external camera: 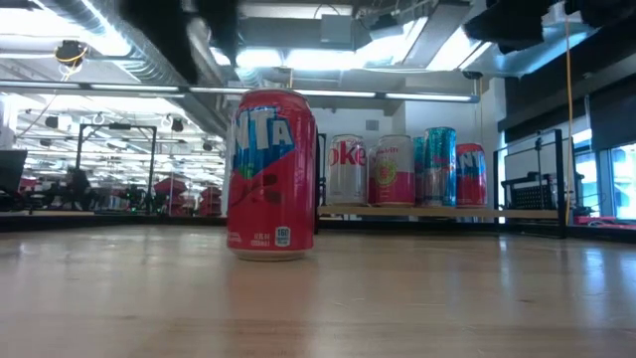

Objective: Place canned beverage on shelf
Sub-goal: Put the red soda can on the shelf aligned with the other red soda can

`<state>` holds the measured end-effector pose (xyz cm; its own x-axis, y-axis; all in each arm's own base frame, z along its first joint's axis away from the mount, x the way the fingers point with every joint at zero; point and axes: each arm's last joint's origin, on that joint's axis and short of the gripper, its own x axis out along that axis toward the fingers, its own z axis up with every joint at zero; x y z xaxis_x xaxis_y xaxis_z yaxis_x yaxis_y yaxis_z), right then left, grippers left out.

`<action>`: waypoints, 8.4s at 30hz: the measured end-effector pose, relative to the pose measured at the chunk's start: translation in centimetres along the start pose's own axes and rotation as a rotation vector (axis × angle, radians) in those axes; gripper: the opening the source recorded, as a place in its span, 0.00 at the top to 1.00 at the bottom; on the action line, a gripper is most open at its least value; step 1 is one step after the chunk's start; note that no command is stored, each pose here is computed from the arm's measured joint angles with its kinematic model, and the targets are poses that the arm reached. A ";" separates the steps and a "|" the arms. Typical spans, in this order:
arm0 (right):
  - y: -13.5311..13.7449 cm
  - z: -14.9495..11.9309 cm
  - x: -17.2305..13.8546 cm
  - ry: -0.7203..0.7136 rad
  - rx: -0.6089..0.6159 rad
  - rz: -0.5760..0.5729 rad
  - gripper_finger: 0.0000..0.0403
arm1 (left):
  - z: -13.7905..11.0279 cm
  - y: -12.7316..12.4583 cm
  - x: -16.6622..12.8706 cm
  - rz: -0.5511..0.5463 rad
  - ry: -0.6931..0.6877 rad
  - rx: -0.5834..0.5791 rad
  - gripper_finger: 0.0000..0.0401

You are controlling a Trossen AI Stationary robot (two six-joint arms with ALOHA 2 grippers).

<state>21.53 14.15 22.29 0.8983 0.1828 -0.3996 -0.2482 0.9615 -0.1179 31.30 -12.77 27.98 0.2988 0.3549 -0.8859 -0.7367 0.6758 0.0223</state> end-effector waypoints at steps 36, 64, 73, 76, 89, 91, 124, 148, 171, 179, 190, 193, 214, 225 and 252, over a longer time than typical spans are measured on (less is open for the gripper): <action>-4.9 -3.0 15.3 0.065 0.065 -0.315 0.29 | -9.9 3.2 10.9 -0.020 -0.603 0.175 0.13; -6.9 1.1 12.9 -0.053 0.084 -0.175 0.29 | -12.4 2.6 9.7 -0.092 -0.585 0.257 0.13; -8.5 -0.7 14.5 -0.031 0.133 -0.185 0.29 | -12.4 2.6 9.7 -0.085 -0.584 0.263 0.13; -8.5 -0.8 14.7 -0.046 0.128 -0.177 0.29 | -12.4 2.7 9.7 -0.083 -0.587 0.263 0.13; -8.4 -1.1 15.6 -0.078 0.222 -0.176 0.29 | -12.4 2.6 9.7 -0.084 -0.591 0.259 0.13; -8.4 -0.9 15.8 -0.066 0.224 -0.181 0.29 | -12.4 2.6 9.7 -0.084 -0.591 0.259 0.13; -8.5 0.9 18.3 -0.049 0.246 -0.198 0.04 | -12.3 2.6 9.7 -0.085 -0.588 0.258 0.13; -10.3 0.3 21.1 -0.056 0.161 -0.231 0.34 | -13.0 2.7 9.7 -0.115 -0.516 0.305 0.13; -8.4 6.2 6.4 0.051 0.126 -0.434 0.34 | -15.0 3.0 7.9 -0.168 -0.490 0.391 0.13; -9.4 3.2 -1.5 0.038 0.260 -0.634 0.34 | -15.0 3.0 7.9 -0.165 -0.492 0.392 0.13; -10.0 -1.6 -8.5 0.015 0.412 -0.830 0.34 | -14.9 2.9 7.9 -0.167 -0.497 0.382 0.13; -10.3 -2.2 -9.3 0.047 0.416 -0.866 0.34 | -14.8 3.0 8.0 -0.163 -0.501 0.378 0.13; -15.3 -6.2 -9.6 0.242 0.457 -1.023 0.34 | -14.8 3.0 8.0 -0.160 -0.502 0.385 0.13; -18.2 -8.4 -10.1 0.126 0.511 -0.991 0.34 | -14.7 3.0 8.0 -0.153 -0.515 0.382 0.13; -20.0 -8.5 -11.1 0.180 0.494 -0.977 0.10 | -14.7 3.0 8.0 -0.153 -0.515 0.381 0.13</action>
<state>13.45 -8.86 21.32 0.5525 -0.6926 -0.4637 0.7462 0.6589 -0.0949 22.56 -17.44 14.14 0.7049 0.4361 -0.5594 -0.4248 0.8912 0.1594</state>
